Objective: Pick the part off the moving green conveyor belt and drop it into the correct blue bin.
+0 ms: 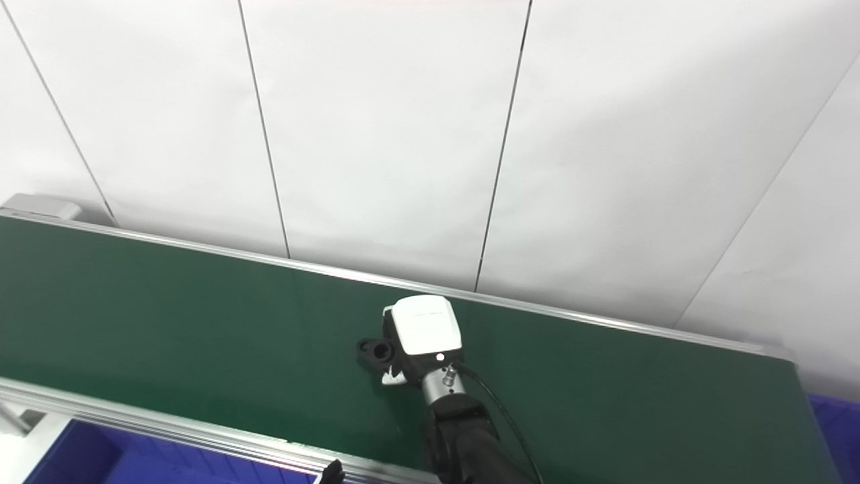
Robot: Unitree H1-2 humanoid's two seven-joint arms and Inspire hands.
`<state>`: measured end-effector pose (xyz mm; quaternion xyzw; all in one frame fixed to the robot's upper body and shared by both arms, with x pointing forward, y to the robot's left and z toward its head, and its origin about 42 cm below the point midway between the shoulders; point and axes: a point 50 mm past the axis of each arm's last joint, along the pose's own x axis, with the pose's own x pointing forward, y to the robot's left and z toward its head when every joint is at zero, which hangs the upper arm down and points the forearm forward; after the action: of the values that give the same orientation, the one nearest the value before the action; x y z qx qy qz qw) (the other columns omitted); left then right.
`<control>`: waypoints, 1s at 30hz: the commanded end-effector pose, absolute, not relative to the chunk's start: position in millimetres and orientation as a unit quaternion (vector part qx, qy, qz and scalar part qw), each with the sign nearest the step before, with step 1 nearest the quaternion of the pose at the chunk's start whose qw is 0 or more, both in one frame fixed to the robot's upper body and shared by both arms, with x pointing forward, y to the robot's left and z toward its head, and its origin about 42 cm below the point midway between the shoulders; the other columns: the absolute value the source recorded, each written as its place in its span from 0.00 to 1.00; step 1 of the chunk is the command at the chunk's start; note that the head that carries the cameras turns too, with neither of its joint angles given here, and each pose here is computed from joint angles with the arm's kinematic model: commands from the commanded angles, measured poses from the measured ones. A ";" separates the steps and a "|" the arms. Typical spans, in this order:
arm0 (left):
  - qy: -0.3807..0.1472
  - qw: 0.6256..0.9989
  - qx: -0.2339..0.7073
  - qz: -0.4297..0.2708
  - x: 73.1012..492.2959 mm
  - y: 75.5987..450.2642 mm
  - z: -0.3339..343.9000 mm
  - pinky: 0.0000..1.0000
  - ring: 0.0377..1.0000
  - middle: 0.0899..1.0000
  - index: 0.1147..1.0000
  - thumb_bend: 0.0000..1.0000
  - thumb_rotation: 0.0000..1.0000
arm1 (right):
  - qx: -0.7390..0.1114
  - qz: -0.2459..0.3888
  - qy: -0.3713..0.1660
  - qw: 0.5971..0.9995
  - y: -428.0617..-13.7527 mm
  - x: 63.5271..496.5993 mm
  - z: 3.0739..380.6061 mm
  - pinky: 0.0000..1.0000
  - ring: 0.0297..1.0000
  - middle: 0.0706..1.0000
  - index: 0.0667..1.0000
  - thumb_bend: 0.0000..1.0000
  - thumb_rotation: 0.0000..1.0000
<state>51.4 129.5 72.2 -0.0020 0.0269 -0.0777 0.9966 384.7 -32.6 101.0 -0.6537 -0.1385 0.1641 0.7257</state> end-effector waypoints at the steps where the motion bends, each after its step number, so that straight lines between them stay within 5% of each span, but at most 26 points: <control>1: 0.005 0.996 -0.045 -0.075 54.2 109.2 87.8 0.96 0.99 1.00 1.00 0.54 0.91 | -0.654 0.181 -0.108 0.727 -39.7 378.9 92.3 0.13 0.17 0.24 0.46 0.51 0.11; 6: 0.010 0.995 -0.055 -0.077 58.6 114.3 88.8 0.97 1.00 1.00 1.00 0.53 0.88 | -0.613 0.166 -0.137 0.760 -48.7 366.4 124.1 0.12 0.16 0.22 0.45 0.51 0.11; 8: 0.013 0.995 -0.057 -0.077 61.6 117.7 89.5 0.99 1.00 1.00 1.00 0.64 0.89 | -0.603 0.157 -0.148 0.768 -55.8 359.1 134.4 0.14 0.19 0.26 0.45 0.51 0.12; 11: 0.007 0.995 -0.060 -0.077 67.1 123.9 89.7 1.00 1.00 1.00 1.00 0.66 0.90 | -0.596 0.146 -0.156 0.774 -66.7 350.0 145.6 0.16 0.20 0.28 0.45 0.51 0.13; 12: 0.004 0.995 -0.060 -0.077 68.5 125.6 90.0 1.00 1.00 1.00 1.00 0.66 0.91 | -0.593 0.143 -0.158 0.777 -70.5 346.7 149.1 0.17 0.21 0.37 0.45 0.52 0.05; 15: -0.002 0.995 -0.059 -0.079 72.8 132.7 91.2 1.00 1.00 1.00 1.00 0.70 0.94 | -0.577 0.125 -0.166 0.790 -86.9 332.1 162.8 0.16 0.20 0.43 0.45 0.52 0.00; 30: 0.005 0.995 -0.050 -0.091 82.5 172.6 108.5 1.00 1.00 1.00 1.00 0.72 1.00 | -0.548 0.084 -0.169 0.815 -117.4 228.8 199.7 0.19 0.25 0.40 0.48 0.52 0.00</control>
<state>81.2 168.7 98.0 -0.0483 0.0216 -0.0852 0.9950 235.1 -121.8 185.5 -0.5602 -0.1502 0.0996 0.8085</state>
